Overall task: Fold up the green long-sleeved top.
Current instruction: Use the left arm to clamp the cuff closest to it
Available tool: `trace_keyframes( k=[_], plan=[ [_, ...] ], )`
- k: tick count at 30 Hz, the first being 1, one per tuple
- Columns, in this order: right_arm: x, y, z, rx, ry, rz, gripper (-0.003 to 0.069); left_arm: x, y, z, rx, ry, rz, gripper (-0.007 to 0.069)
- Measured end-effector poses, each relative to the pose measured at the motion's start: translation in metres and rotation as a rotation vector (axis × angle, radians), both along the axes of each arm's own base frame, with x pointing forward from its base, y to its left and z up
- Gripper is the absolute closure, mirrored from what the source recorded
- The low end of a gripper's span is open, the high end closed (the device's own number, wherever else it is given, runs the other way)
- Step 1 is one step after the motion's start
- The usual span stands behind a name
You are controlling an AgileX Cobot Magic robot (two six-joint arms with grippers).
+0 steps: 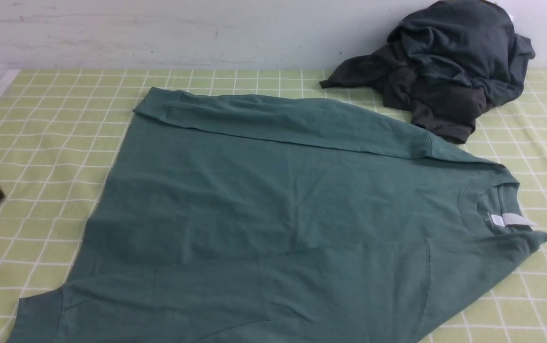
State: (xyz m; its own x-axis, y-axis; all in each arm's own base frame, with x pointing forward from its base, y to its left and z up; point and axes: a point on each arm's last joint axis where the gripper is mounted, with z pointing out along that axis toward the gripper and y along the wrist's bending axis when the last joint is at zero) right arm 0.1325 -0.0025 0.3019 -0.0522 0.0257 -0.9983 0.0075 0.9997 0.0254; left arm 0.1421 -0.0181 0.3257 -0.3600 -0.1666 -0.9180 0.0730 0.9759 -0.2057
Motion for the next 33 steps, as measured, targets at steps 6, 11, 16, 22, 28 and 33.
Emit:
trace_keyframes(
  k=[6,11,16,22,28,33],
  plan=[
    [0.033,-0.004,-0.036,0.081,0.264,-0.042,0.0669,0.021,-0.018,-0.05,0.056,0.437,-0.134,0.0628],
    [0.044,0.012,-0.052,0.041,0.496,-0.012,0.0669,0.035,-0.023,-0.082,0.097,0.685,-0.174,0.0628],
    [0.051,0.05,-0.055,-0.265,0.875,0.144,0.0669,0.057,-0.021,-0.099,0.091,0.797,-0.151,0.0624],
    [0.058,0.098,-0.062,-0.416,1.143,0.52,0.0672,0.092,0.016,-0.106,0.004,0.874,0.004,0.0512],
    [0.069,0.118,-0.067,-0.4,1.074,0.699,0.0672,0.106,0.058,-0.131,-0.062,0.971,0.134,0.0292],
    [0.072,0.122,-0.067,-0.391,1.029,0.721,0.0673,0.116,0.067,-0.158,-0.09,1.025,0.166,0.0205]
  ],
)
